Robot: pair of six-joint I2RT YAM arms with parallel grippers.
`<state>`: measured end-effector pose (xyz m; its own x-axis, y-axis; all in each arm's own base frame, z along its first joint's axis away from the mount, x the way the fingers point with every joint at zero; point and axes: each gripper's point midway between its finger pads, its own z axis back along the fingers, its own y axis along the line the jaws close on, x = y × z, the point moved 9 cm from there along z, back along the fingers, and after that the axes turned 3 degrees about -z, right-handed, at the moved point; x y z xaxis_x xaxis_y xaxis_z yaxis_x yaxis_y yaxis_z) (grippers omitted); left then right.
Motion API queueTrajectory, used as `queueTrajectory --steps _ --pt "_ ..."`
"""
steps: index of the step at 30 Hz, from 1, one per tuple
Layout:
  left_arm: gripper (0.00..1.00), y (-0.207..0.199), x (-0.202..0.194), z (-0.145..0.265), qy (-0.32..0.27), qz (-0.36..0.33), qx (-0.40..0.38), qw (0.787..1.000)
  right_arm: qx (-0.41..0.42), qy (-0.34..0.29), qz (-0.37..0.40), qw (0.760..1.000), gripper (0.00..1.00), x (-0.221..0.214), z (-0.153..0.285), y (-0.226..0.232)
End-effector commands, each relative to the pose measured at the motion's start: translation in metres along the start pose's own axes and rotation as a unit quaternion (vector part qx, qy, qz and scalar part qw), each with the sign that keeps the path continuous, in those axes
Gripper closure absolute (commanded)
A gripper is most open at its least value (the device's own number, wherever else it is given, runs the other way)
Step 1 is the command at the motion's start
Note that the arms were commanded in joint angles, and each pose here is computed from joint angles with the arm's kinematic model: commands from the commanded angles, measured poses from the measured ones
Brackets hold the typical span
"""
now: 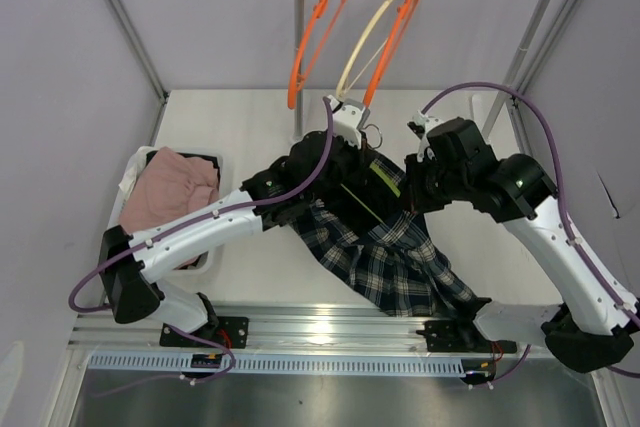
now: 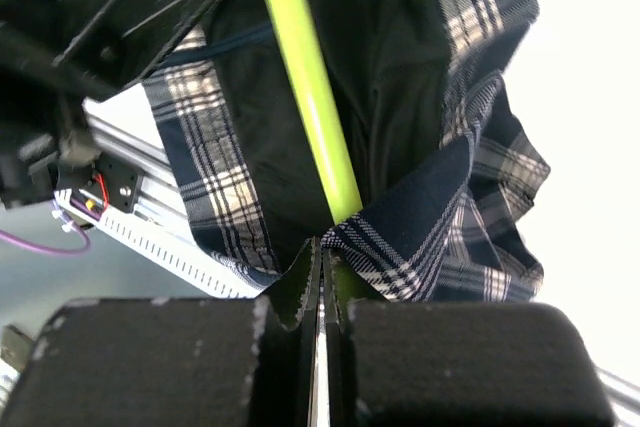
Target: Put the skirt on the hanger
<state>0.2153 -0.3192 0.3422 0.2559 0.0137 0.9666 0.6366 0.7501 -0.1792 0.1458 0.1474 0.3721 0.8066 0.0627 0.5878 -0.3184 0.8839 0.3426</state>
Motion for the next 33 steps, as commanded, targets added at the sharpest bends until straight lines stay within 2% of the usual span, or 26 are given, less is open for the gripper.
queueTrajectory --steps 1,4,7,11,18,20,23,33 --pt "1.0 -0.051 0.037 0.036 -0.054 0.052 -0.201 0.977 0.099 -0.179 0.051 0.977 0.99 0.046 -0.005 0.024" --pt "1.0 -0.048 0.037 0.04 -0.052 0.049 -0.2 0.977 0.106 -0.2 0.068 0.972 0.94 0.04 -0.001 0.021" --pt "1.0 -0.044 0.031 0.04 -0.047 0.051 -0.195 0.978 0.113 -0.219 0.082 0.966 0.75 0.032 0.002 0.018" --pt "1.0 -0.041 0.03 0.042 -0.046 0.057 -0.195 0.978 0.126 -0.246 0.098 0.956 0.6 0.026 0.01 0.016" --pt "1.0 -0.039 0.029 0.042 -0.042 0.056 -0.192 0.979 0.113 -0.276 0.125 0.946 0.52 0.023 0.023 0.01" --pt "1.0 -0.037 0.03 0.042 -0.044 0.055 -0.191 0.979 0.111 -0.278 0.138 0.944 0.47 0.021 0.026 0.008" --pt "1.0 -0.033 0.033 0.044 -0.046 0.053 -0.194 0.978 0.104 -0.264 0.162 0.945 0.44 0.015 0.024 0.004" --pt "1.0 -0.027 0.04 0.047 -0.049 0.054 -0.205 0.976 0.104 -0.179 0.189 0.96 0.46 -0.011 -0.003 -0.007"
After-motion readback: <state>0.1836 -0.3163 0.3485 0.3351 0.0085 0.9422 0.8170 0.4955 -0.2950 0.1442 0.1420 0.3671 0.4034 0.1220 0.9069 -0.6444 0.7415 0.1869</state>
